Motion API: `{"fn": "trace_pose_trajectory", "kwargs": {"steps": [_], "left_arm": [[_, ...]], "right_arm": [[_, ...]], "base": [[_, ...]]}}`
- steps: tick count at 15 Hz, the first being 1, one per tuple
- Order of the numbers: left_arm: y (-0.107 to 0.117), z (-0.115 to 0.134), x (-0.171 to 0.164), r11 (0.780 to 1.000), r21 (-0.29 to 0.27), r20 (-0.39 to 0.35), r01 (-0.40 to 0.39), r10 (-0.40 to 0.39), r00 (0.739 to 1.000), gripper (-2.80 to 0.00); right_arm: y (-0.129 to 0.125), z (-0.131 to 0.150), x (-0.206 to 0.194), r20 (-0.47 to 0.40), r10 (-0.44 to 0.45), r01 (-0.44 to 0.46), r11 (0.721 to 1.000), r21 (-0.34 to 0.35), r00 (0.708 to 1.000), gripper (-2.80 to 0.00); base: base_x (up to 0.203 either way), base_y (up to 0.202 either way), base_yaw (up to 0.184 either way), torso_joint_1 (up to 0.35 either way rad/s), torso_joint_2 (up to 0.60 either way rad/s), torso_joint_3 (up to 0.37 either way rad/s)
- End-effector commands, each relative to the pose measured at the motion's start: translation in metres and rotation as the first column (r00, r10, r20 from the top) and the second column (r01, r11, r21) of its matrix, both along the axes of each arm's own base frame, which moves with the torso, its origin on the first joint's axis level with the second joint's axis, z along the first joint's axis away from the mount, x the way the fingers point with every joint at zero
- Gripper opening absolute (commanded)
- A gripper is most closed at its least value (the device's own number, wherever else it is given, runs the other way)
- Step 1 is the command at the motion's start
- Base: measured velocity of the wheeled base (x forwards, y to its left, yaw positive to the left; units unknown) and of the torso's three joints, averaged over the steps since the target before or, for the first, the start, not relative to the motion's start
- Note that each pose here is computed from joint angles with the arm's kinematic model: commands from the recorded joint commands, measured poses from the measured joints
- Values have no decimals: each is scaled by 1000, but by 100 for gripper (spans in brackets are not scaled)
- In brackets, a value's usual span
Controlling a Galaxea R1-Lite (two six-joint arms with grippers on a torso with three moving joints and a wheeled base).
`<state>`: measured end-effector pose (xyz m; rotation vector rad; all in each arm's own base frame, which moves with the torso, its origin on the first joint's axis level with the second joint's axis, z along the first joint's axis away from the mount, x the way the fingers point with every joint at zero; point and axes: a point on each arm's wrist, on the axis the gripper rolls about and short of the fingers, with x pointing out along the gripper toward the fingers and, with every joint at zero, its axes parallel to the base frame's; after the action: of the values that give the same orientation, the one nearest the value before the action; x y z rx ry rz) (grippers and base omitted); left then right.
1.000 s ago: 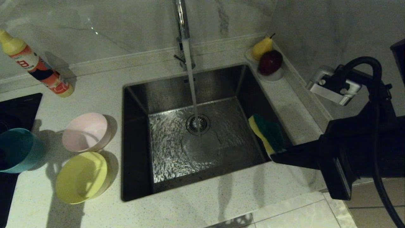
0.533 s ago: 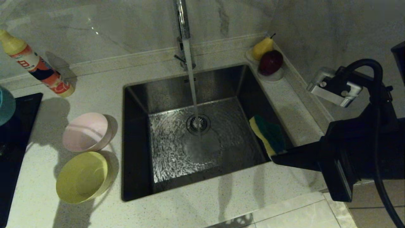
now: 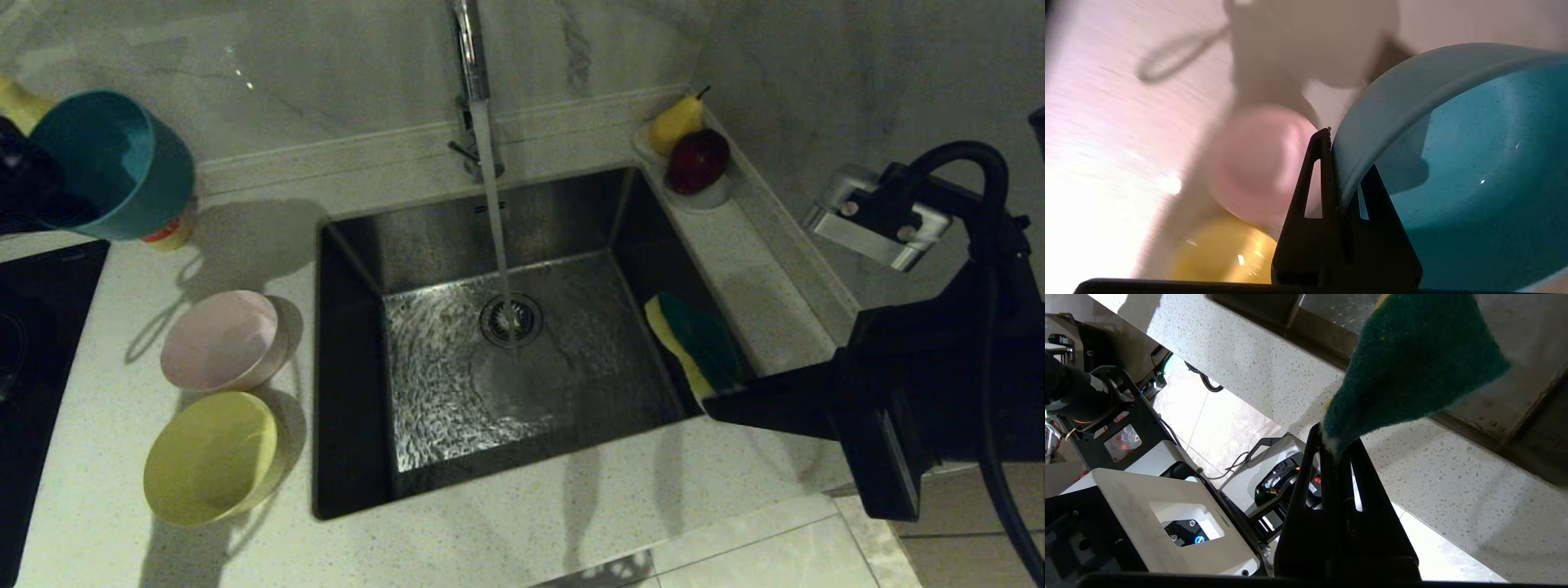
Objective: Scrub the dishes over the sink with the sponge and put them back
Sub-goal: Pick up a bowl and the sponge, then wash the bowl
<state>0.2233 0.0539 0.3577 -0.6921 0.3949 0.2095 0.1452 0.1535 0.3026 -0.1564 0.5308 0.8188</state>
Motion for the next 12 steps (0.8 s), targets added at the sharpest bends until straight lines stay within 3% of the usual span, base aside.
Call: {"fn": "trace_pose_trajectory", "kwargs": {"steps": [1,6,12], "left_arm": [[-38,-6,15,996,17,-42,90,-90,995,-280],[-116,-40,51,975,54,-164,215,-204,965,-280],[-188,-74,74,943,87,-152,322,-307,939,-280]], "right_arm": [[-2,2,-2,5,3,-3,1000,5,1000,-280],[-5,5,-5,17,3,-4,1000,15,1000,-280],[-4,7,-4,63,2,-5,998,58,998,-280]], "base": [[0,0,0,0,0,0],[0,0,0,0,0,0],[0,0,0,0,0,0]]}}
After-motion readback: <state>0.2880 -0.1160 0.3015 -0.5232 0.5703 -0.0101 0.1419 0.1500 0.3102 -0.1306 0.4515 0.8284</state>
